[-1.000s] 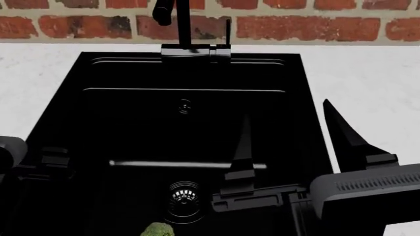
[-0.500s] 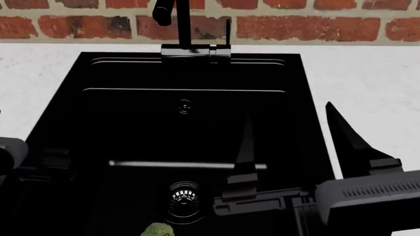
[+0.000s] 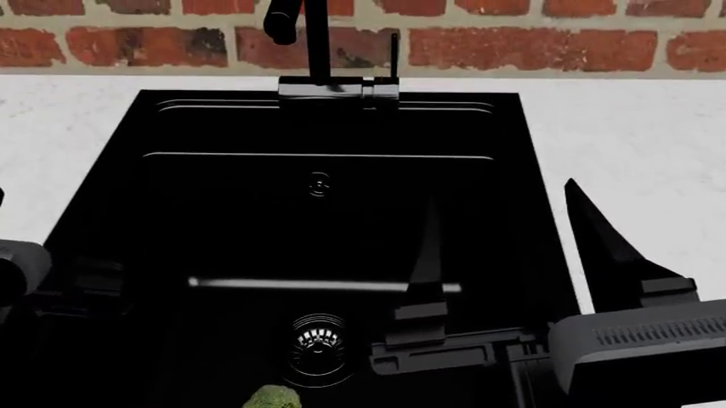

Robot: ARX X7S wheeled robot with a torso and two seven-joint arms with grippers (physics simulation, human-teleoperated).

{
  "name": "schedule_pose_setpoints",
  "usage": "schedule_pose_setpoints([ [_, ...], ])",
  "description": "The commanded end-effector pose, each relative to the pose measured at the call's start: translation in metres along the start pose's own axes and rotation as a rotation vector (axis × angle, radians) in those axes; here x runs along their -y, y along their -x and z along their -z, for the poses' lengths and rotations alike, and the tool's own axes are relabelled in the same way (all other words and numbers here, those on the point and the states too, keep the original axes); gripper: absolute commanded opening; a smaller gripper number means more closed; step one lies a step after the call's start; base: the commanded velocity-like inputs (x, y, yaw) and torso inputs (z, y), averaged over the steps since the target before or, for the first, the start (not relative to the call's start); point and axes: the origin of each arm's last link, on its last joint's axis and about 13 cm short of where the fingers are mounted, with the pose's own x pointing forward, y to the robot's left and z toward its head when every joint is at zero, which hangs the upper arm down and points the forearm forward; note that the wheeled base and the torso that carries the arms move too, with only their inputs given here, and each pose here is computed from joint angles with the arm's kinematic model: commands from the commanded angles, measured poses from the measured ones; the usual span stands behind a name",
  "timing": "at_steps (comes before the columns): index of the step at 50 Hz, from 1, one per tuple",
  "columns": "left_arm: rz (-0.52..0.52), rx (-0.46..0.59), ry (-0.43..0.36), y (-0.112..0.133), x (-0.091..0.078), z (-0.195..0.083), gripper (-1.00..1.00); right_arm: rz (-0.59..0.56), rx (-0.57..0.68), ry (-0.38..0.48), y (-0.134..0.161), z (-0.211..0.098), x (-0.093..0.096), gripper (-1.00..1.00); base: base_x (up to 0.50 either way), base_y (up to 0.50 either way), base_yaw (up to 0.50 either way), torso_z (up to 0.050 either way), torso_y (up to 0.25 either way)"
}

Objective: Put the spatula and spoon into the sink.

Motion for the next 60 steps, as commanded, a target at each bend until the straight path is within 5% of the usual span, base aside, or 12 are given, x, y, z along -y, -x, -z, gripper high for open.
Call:
schedule_pose_setpoints([
  [1, -0.027, 0.008, -0.010, -0.003, -0.003, 0.000, 1.00, 0.014, 0.004, 0.002, -0.001, 0.001, 0.002, 1.00, 0.00, 0.00, 0.00, 0.000, -0.143],
  [21, -0.029, 0.007, 0.001, -0.003, -0.003, 0.001, 1.00, 0.010, 0.002, 0.001, -0.002, 0.001, 0.002, 1.00, 0.00, 0.00, 0.00, 0.000, -0.145],
  [46, -0.028, 0.002, 0.015, -0.003, -0.002, 0.001, 1.00, 0.015, -0.005, -0.005, -0.001, 0.002, 0.004, 1.00, 0.00, 0.00, 0.00, 0.000, -0.002],
  [60, -0.035, -0.010, 0.025, -0.008, -0.003, 0.007, 1.00, 0.123, -0.070, 0.086, 0.023, -0.030, 0.009, 1.00, 0.00, 0.00, 0.00, 0.000, 0.000],
])
